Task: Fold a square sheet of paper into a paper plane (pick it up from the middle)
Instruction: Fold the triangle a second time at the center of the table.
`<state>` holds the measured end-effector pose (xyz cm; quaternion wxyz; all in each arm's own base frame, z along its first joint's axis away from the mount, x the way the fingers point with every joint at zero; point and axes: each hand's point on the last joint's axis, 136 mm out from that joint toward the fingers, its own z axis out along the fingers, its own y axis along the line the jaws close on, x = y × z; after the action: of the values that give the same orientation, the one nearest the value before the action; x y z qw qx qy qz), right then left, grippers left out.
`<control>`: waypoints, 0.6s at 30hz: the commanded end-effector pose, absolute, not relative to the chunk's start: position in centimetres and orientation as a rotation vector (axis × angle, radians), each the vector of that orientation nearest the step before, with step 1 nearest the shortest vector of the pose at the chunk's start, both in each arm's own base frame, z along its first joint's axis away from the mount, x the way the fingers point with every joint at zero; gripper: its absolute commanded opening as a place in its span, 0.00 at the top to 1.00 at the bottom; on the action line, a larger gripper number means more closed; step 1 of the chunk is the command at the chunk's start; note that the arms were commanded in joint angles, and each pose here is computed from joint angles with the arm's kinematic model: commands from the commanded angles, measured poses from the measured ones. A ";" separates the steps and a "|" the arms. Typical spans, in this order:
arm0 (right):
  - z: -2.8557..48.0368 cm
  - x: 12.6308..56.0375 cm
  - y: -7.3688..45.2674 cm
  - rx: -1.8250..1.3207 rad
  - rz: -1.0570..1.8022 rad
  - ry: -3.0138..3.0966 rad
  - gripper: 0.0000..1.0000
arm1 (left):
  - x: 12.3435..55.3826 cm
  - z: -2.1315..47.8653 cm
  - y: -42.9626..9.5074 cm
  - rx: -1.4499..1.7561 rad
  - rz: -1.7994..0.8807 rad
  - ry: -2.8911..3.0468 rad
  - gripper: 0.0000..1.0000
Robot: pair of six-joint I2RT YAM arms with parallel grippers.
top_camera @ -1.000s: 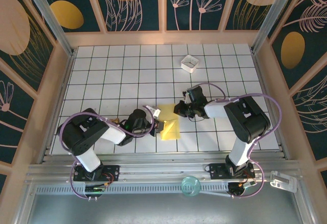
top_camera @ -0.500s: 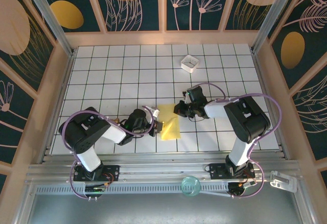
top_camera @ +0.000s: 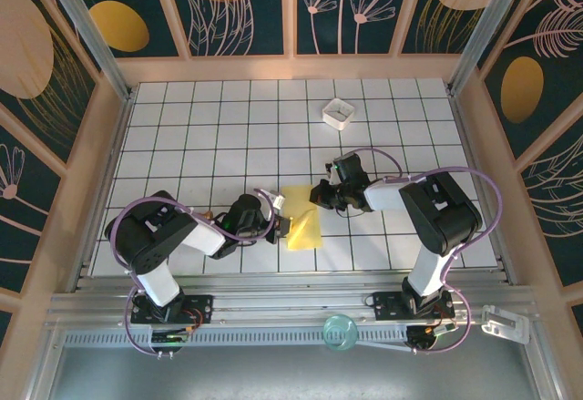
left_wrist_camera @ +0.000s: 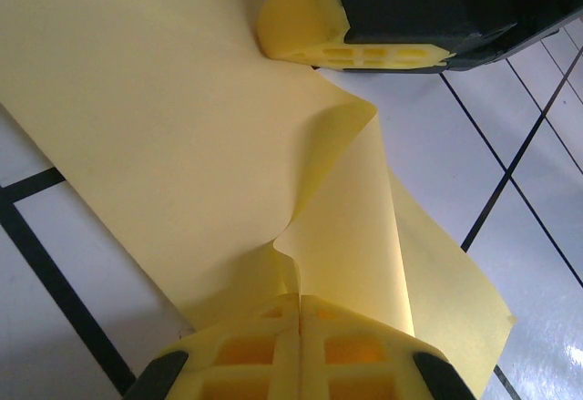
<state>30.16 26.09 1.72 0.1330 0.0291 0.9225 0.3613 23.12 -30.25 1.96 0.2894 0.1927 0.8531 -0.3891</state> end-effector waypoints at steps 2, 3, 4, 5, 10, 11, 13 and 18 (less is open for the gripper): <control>-1.5 28.9 24.0 0.118 0.883 2.776 0.98 | 23.4 1.4 -29.9 0.508 -1.003 2.310 1.00; -1.4 28.9 24.0 0.117 0.883 2.774 0.98 | 23.4 1.4 -29.9 0.508 -1.003 2.311 1.00; -1.4 28.9 24.0 0.119 0.883 2.774 0.98 | 23.3 1.3 -29.8 0.506 -1.003 2.313 1.00; -1.4 28.9 24.0 0.118 0.884 2.774 0.98 | 23.3 1.3 -29.8 0.506 -1.002 2.314 1.00; -1.5 28.8 23.9 0.119 0.882 2.778 0.98 | 23.3 1.5 -29.8 0.499 -1.011 2.311 1.00; -1.5 28.8 24.0 0.118 0.883 2.777 0.98 | 23.2 1.5 -29.8 0.497 -1.011 2.311 1.00; -1.5 28.8 23.9 0.118 0.881 2.776 0.98 | 23.2 1.4 -29.8 0.498 -1.010 2.313 1.00; -1.4 28.9 24.0 0.120 0.884 2.775 0.98 | 23.3 1.5 -29.8 0.500 -1.008 2.315 1.00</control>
<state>30.16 26.09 1.72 0.1330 0.0291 0.9225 0.3613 23.13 -30.21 1.95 0.2885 0.1922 0.8542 -0.3876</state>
